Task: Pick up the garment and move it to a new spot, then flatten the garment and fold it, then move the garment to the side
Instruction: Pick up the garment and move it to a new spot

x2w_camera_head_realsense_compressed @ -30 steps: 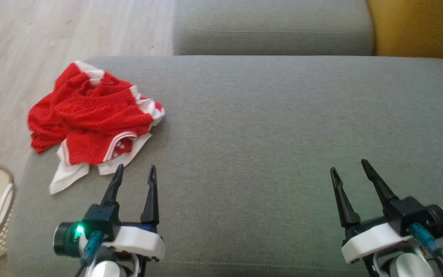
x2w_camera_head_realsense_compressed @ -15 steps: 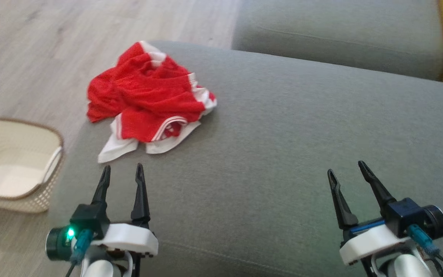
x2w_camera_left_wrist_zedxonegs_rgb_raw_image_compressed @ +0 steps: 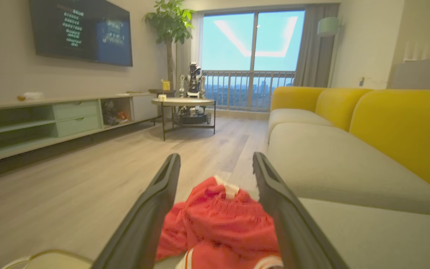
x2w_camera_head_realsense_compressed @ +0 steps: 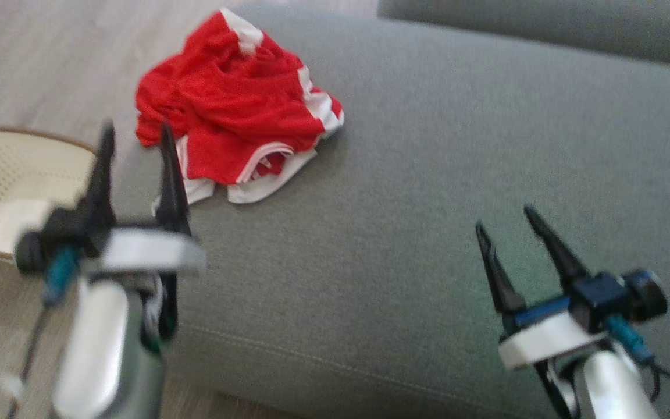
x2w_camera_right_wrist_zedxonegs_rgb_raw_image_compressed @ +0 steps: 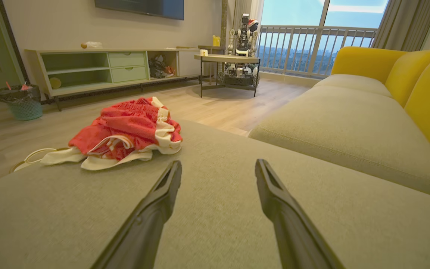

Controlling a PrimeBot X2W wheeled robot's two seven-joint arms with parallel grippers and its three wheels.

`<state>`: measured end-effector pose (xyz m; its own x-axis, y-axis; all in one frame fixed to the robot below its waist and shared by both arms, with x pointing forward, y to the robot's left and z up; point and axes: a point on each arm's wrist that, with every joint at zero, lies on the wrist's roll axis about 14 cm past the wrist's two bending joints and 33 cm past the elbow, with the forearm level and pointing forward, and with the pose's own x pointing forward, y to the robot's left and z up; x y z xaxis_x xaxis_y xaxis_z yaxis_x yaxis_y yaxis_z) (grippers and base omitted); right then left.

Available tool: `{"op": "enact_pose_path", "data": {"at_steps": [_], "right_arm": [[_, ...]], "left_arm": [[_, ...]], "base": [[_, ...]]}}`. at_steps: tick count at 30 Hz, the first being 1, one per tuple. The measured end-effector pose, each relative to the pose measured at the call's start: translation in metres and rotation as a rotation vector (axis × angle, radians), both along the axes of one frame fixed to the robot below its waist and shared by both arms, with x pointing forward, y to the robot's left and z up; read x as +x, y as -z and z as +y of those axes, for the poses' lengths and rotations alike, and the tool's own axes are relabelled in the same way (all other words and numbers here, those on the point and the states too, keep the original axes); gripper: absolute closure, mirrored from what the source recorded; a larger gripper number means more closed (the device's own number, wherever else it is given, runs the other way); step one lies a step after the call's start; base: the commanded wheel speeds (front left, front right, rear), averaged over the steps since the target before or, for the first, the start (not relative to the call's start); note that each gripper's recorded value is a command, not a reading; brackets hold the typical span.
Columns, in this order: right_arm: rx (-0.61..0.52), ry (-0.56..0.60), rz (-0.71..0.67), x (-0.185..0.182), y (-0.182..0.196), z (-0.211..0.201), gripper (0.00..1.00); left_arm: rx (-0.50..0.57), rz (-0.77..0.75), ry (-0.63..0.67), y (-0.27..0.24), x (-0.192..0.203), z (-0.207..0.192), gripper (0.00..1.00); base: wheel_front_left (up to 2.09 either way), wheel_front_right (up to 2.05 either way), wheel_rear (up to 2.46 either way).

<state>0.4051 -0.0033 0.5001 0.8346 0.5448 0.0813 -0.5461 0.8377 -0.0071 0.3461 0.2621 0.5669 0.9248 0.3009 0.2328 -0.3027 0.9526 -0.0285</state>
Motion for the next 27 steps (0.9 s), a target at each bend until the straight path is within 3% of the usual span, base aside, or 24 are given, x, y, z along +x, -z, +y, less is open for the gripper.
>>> {"op": "enact_pose_path", "data": {"at_steps": [4,10,15,22,27], "right_arm": [[0.012,0.01,-0.044,0.033,-0.004,0.002,0.0],[0.048,-0.028,-0.023,0.049,0.012,0.012,0.0],[0.024,-0.01,-0.009,0.069,0.034,-0.001,0.0],[0.005,0.001,0.015,0.086,0.058,-0.01,0.0],[0.003,0.001,0.02,0.091,0.064,-0.011,0.0]], "left_arm": [[0.065,-0.022,0.117,-0.02,0.074,-0.001,0.0],[0.102,0.175,0.186,0.017,0.16,0.003,0.0],[0.042,0.393,0.266,0.058,0.22,-0.01,0.0],[-0.113,0.833,0.276,0.162,0.225,-0.014,0.0],[-0.142,0.997,0.266,0.194,0.213,-0.01,0.0]], "base": [[0.0,0.0,0.0],[0.0,0.0,0.0],[0.0,0.0,0.0],[0.0,0.0,0.0],[0.0,0.0,0.0]]}}
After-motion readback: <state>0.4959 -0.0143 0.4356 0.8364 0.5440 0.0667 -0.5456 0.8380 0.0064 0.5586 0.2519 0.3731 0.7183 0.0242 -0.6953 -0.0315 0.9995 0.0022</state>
